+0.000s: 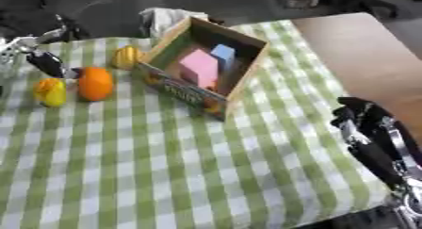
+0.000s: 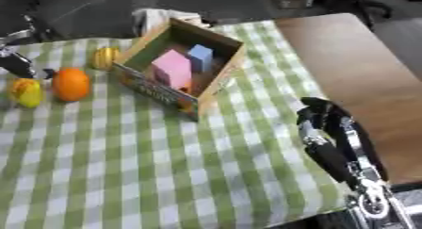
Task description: Pick up objects on the table and place them in the box.
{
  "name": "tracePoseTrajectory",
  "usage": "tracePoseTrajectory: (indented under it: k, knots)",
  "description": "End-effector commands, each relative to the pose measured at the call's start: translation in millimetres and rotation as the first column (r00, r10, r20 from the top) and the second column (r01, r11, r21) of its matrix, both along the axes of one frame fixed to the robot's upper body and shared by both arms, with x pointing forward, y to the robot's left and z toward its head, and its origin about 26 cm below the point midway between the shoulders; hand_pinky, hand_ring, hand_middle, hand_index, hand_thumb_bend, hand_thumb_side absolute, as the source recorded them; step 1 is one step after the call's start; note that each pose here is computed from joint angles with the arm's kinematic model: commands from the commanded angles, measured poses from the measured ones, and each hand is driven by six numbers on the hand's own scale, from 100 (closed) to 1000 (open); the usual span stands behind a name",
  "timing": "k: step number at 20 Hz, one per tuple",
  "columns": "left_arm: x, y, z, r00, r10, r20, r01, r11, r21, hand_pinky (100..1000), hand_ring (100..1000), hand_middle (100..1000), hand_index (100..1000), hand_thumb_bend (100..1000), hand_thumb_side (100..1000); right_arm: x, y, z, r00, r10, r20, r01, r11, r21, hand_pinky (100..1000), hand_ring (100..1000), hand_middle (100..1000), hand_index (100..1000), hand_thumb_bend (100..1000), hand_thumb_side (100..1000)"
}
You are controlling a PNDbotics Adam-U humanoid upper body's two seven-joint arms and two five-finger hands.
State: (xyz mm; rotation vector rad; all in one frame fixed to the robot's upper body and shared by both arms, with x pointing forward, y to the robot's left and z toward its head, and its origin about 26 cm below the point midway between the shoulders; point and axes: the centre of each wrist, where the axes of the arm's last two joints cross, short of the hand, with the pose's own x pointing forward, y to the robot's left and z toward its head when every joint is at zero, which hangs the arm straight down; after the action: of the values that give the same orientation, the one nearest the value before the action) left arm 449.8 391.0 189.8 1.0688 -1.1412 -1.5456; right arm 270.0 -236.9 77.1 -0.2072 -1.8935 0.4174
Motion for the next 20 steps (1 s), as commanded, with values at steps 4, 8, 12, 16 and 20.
tracePoseTrajectory:
  k: [4, 8, 12, 16, 20]
  knots:
    - [-4.1, 24, 5.8, 0.996, 0.088, 0.004, -0.088, 0.996, 0.011, 742, 674, 702, 862, 479, 221, 0.5, -5, 5.8, 1.000, -0.008, 0.020, 0.008, 1.000, -0.021, 676, 613, 610, 787, 100, 523]
    - [-4.4, 29, -1.6, 0.991, 0.132, -0.002, -0.132, 0.991, 0.010, 733, 667, 700, 856, 459, 227, 0.5, -5, 5.8, 1.000, -0.007, 0.020, 0.008, 1.000, -0.019, 676, 613, 610, 787, 100, 522]
    - [-5.9, 36, -11.6, 0.981, 0.191, -0.028, -0.190, 0.981, 0.026, 720, 653, 689, 846, 461, 233, 0.6, -5, 5.5, 1.000, -0.008, 0.019, 0.009, 1.000, -0.019, 676, 613, 610, 787, 100, 522]
    - [-8.6, 44, -22.9, 0.964, 0.232, -0.133, -0.227, 0.973, 0.051, 715, 646, 690, 843, 475, 245, 0.7, -5, 5.3, 1.000, -0.011, 0.019, 0.011, 1.000, -0.018, 676, 613, 610, 787, 100, 522]
    - [-10.8, 49, -24.3, 0.945, 0.256, -0.204, -0.247, 0.966, 0.070, 675, 601, 640, 813, 481, 244, 0.7, -6, 4.8, 1.000, -0.014, 0.018, 0.015, 1.000, -0.018, 676, 612, 609, 787, 100, 523]
